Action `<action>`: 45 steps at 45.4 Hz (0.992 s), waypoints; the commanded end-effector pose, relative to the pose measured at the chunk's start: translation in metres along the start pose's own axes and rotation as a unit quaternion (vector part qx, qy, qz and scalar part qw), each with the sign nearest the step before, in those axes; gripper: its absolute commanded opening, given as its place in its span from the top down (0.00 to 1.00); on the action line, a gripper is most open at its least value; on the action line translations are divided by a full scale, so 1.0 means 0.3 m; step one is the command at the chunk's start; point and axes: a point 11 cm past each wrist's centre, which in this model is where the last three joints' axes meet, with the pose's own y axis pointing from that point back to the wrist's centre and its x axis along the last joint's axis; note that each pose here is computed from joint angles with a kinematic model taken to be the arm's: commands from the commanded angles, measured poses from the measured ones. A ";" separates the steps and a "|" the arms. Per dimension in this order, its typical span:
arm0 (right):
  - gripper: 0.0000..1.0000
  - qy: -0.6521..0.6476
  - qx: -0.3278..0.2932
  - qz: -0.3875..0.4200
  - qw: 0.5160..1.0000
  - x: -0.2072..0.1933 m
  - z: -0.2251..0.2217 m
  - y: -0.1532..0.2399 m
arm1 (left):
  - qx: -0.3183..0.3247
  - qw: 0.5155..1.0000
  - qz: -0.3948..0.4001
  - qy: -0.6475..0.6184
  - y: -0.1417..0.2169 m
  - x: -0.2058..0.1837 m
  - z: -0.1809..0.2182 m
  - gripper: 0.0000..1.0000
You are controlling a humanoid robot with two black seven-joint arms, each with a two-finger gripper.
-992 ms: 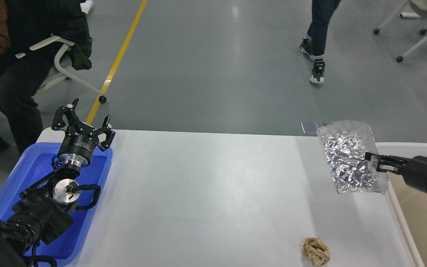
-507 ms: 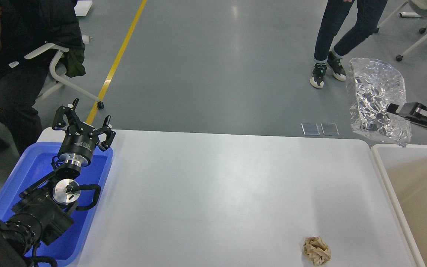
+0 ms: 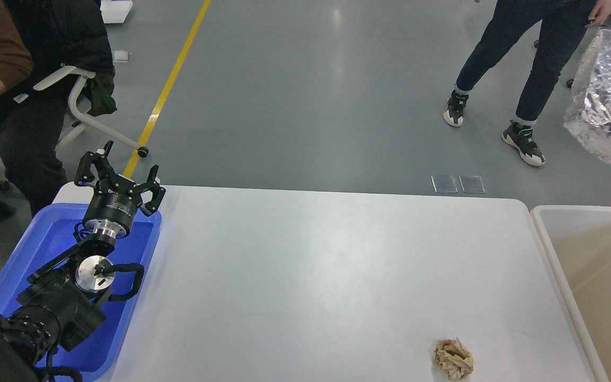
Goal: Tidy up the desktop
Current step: 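Lift the foil bag with the right gripper and swing it over the bin, then release the foil bag from the right gripper into the white bin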
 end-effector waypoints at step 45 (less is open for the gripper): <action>1.00 -0.006 -0.376 0.063 0.924 -0.268 0.661 0.096 | 0.000 1.000 0.000 0.000 0.000 -0.001 0.000 0.00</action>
